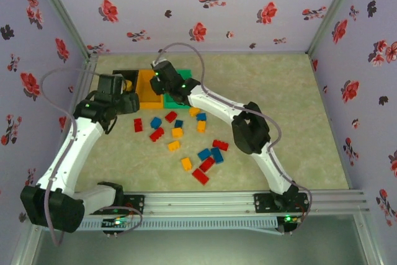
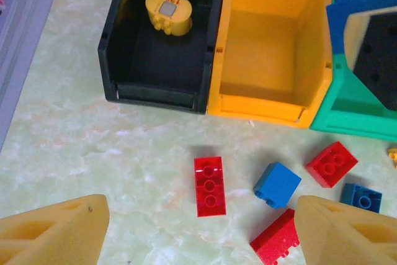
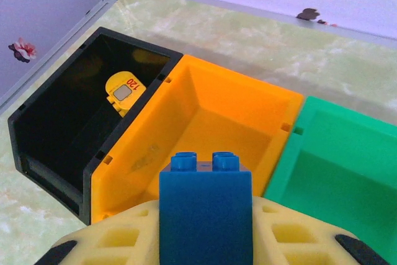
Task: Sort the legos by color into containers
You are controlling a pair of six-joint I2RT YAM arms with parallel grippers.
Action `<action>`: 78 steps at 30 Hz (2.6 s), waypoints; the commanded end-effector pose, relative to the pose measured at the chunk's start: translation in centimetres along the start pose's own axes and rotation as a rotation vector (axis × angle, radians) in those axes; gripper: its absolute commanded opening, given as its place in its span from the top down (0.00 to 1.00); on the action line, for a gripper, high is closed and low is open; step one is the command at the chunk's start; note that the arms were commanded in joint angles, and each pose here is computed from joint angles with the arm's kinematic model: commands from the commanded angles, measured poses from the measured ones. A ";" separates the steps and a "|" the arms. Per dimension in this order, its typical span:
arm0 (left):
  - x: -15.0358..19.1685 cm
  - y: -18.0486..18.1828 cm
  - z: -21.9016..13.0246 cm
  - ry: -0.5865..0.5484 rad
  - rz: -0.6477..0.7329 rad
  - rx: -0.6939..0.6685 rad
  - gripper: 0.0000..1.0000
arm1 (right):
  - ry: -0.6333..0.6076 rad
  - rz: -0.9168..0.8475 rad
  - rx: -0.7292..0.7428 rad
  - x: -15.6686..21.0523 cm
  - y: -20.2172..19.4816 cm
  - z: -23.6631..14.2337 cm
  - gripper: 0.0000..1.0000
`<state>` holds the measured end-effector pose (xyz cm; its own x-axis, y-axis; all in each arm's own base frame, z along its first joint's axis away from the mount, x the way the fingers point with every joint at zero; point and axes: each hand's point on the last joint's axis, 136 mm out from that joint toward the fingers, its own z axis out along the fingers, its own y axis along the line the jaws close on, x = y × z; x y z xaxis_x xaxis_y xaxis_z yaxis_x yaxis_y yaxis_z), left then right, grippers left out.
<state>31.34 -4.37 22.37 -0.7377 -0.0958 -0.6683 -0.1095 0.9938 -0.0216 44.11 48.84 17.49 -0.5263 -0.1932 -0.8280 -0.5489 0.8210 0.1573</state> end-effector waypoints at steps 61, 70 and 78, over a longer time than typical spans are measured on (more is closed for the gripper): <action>11.0 -0.8 15.7 0.310 -0.055 -0.074 0.40 | 0.046 0.153 0.077 8.7 -7.4 -17.3 0.35; 11.2 -0.7 16.0 0.328 -0.055 -0.082 0.59 | 0.050 0.146 0.080 8.8 -7.2 -17.4 0.36; 11.1 -0.7 15.7 0.335 -0.052 -0.084 0.69 | 0.043 0.142 0.094 8.9 -7.5 -18.0 0.37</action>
<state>33.33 -5.42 2.97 -0.9044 -0.1714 -0.3907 -0.1927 0.9811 0.0156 32.24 31.98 18.10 -0.6312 -0.1061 -0.7683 -0.4207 0.8790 0.2243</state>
